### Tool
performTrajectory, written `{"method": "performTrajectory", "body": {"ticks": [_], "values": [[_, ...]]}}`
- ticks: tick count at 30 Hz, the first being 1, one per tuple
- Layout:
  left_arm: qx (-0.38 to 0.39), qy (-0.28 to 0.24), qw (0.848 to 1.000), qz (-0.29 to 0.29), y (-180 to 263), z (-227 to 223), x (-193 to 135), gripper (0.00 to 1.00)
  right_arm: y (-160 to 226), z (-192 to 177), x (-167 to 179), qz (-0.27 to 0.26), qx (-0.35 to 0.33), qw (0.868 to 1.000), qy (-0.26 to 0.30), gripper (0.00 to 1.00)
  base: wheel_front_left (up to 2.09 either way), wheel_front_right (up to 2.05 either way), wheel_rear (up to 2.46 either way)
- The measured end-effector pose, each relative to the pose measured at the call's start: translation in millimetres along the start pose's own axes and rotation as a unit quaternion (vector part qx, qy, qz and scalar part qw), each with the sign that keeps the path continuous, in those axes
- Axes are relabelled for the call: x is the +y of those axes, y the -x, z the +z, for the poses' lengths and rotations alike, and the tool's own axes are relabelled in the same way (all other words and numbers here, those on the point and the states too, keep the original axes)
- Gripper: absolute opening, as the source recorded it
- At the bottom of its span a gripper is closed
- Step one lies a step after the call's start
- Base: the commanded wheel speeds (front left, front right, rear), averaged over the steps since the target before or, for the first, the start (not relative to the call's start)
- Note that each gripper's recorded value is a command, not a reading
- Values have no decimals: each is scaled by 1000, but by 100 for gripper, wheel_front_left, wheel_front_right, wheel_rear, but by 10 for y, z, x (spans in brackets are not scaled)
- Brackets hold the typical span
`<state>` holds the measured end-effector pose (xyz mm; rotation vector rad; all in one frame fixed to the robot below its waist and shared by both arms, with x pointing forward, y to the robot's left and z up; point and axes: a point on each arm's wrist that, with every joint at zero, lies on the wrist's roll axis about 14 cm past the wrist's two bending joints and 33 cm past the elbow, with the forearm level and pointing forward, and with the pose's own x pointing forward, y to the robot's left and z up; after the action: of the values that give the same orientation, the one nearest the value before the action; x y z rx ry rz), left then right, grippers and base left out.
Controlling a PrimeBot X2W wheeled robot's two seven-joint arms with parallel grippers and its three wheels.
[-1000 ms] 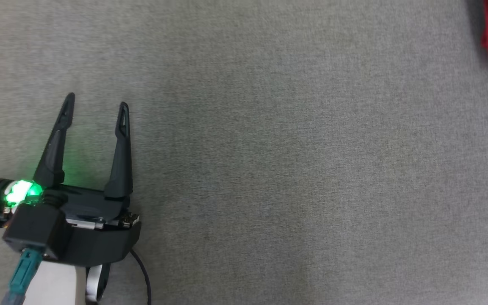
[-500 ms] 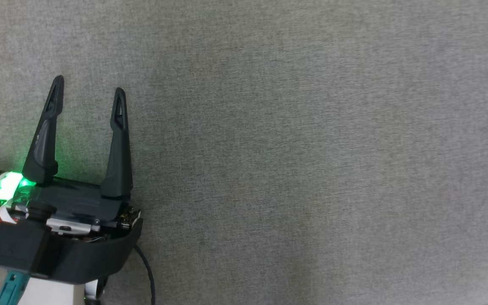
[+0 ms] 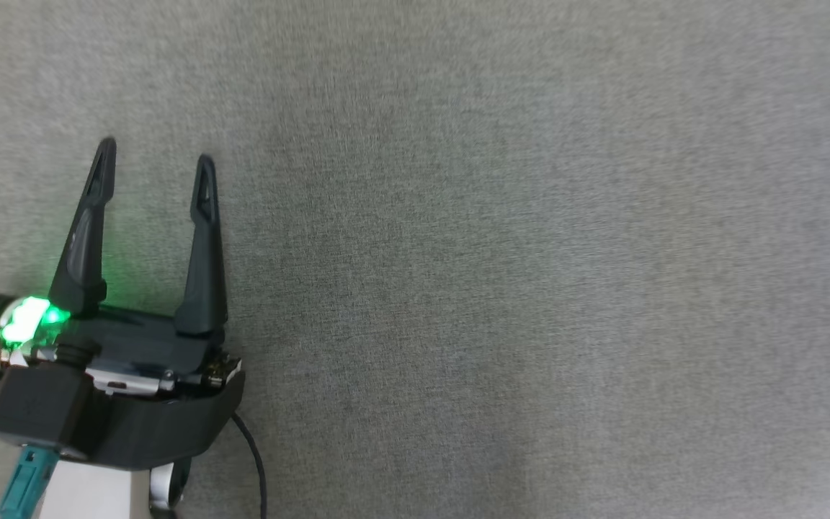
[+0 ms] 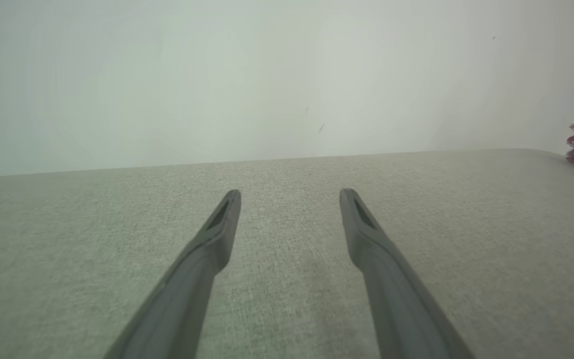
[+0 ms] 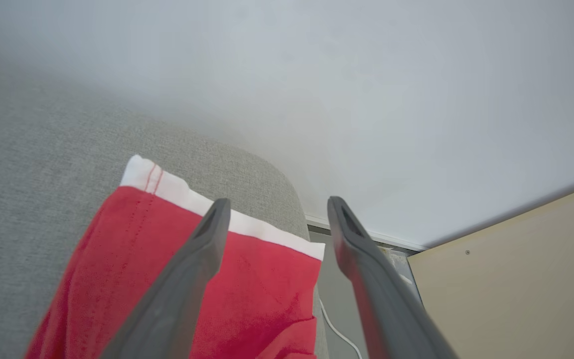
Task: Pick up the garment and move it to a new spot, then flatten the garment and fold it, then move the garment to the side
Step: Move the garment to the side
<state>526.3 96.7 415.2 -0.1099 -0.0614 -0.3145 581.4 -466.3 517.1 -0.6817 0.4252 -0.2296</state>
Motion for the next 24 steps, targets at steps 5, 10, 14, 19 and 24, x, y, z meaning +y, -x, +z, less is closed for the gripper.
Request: {"method": "performTrajectory", "body": {"ticks": [5, 10, 14, 19, 24], "values": [[11, -3, 1000, 17, 143, 84, 39, 100, 148, 332, 103, 10, -70, 997, -35, 100, 0, 0, 0], [23, -8, 999, 39, 366, 202, 88, 100, 374, 567, 281, 30, -128, 988, -76, 100, 0, 0, 0], [23, -14, 998, 61, 617, 393, 130, 100, 677, 773, 509, 53, -183, 974, -125, 100, 0, 0, 0], [13, -21, 996, 83, 865, 623, 181, 100, 1032, 843, 752, 72, -218, 956, -185, 100, 0, 0, 0], [1, -27, 994, 106, 1120, 824, 250, 100, 1387, 896, 1019, 97, -239, 940, -222, 100, 0, 0, 0]]}}
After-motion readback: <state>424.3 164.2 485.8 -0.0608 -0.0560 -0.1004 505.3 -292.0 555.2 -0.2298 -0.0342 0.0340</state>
